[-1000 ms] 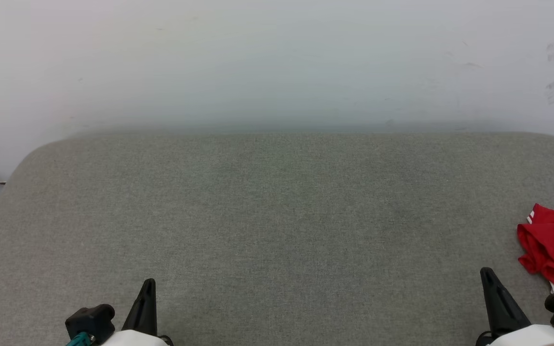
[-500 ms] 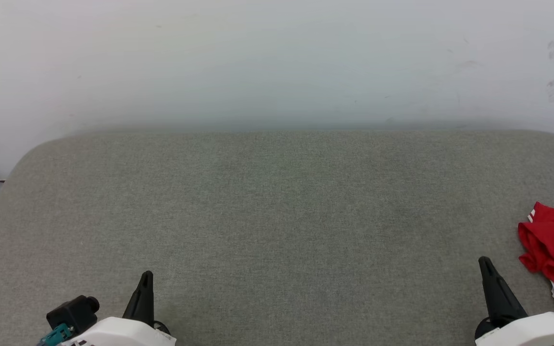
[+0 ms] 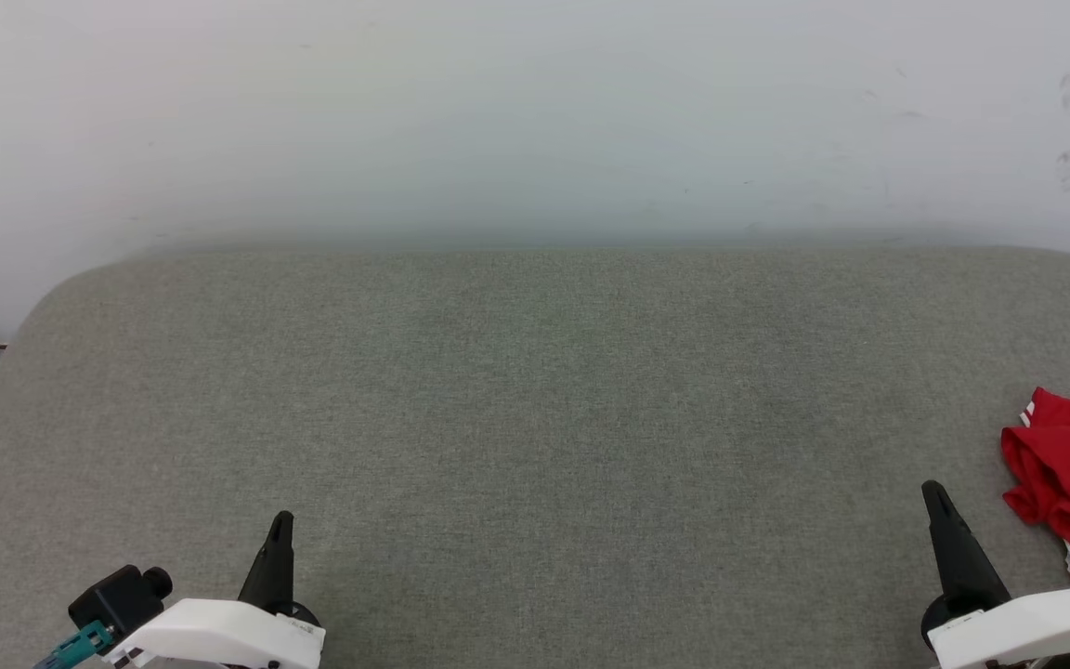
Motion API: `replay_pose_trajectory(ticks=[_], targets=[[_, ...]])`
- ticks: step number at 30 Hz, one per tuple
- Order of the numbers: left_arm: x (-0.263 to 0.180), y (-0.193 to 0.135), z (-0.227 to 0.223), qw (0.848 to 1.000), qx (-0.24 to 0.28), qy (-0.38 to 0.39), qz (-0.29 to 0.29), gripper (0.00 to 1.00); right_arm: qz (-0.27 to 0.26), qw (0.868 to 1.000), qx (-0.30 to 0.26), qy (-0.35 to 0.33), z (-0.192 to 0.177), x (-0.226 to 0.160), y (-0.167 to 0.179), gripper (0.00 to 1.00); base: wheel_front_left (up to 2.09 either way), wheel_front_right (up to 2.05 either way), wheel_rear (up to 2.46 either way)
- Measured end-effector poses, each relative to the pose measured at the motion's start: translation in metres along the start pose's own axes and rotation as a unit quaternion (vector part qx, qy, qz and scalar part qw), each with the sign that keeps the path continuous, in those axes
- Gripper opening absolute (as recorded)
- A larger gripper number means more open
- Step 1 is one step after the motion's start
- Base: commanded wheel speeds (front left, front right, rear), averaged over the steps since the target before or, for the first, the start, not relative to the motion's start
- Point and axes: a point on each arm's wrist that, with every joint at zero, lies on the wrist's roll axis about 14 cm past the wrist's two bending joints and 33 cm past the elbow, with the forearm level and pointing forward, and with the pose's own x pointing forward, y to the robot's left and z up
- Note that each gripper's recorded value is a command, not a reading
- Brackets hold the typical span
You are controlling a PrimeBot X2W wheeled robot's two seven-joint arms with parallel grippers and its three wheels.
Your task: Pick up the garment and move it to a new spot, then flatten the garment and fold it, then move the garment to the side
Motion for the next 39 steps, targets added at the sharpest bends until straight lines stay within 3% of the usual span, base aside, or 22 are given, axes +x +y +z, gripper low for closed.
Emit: replay_pose_trajectory(ticks=[17,39], targets=[[0.008,-0.003,0.006,0.994,-0.106,0.003,-0.005,0.00,0.001,0.994,0.110,-0.003,0.000,0.008,-0.001,0.00,0.00,0.00,0.00],[0.016,-0.008,0.010,0.975,-0.221,0.004,-0.019,0.00,0.004,0.974,0.226,-0.007,0.001,0.019,0.000,0.00,0.00,0.00,0.00]])
